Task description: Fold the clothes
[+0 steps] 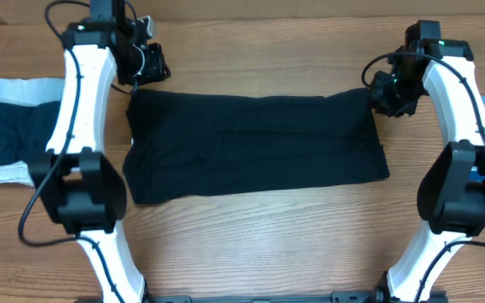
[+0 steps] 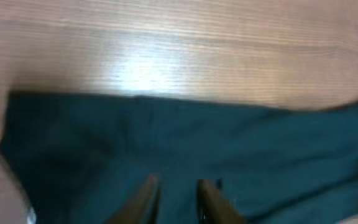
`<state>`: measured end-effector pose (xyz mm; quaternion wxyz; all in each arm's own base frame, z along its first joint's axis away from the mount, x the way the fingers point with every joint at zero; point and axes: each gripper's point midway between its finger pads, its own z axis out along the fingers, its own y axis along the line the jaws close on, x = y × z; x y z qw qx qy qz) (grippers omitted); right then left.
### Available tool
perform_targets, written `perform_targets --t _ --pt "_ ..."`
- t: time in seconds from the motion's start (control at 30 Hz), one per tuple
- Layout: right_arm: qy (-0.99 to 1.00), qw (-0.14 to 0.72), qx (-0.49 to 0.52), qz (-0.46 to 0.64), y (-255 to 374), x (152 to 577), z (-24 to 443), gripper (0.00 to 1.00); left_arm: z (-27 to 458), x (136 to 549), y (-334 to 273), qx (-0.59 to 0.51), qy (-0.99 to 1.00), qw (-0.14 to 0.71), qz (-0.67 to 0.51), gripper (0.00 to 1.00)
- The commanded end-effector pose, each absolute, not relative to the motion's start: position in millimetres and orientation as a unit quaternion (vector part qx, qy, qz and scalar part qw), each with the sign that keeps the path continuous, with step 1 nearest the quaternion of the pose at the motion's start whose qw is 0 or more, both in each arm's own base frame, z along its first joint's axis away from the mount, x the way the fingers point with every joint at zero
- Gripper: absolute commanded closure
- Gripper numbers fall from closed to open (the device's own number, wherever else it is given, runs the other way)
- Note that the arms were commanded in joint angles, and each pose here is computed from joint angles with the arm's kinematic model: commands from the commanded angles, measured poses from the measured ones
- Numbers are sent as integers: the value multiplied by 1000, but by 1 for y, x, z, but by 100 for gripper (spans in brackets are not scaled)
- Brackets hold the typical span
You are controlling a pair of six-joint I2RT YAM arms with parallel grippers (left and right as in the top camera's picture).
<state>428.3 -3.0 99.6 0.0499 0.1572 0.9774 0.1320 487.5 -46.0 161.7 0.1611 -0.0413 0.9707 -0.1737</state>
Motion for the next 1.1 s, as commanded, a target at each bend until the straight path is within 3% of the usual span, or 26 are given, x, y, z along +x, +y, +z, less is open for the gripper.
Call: perform_targets --t 0.0,0.2,0.37,0.5,0.6,0.73,0.8,0.9,1.07 --pt "977 58 96 182 31 427 119 67 181 450 -26 -66 986 131 -79 86" --pt "978 65 70 183 47 430 120 61 253 392 -4 -88 982 164 -21 83" --pt "977 71 83 183 36 433 120 46 301 354 14 -120 970 211 21 67" --pt "974 70 120 181 10 432 119 38 281 351 10 -127 976 178 14 58" --pt "968 67 162 179 -19 428 119 35 242 362 -5 -119 982 144 -25 59" --pt "963 5 205 174 -38 395 116 48 211 379 -34 -81 981 146 -97 61" --pt "968 -28 212 134 -49 377 111 48 206 386 -38 -65 980 159 -97 56" --pt "975 -45 200 85 -54 367 87 36 207 391 -44 -35 980 170 -95 48" --pt "976 -41 203 64 -63 364 50 36 201 395 -52 -10 979 178 -94 45"
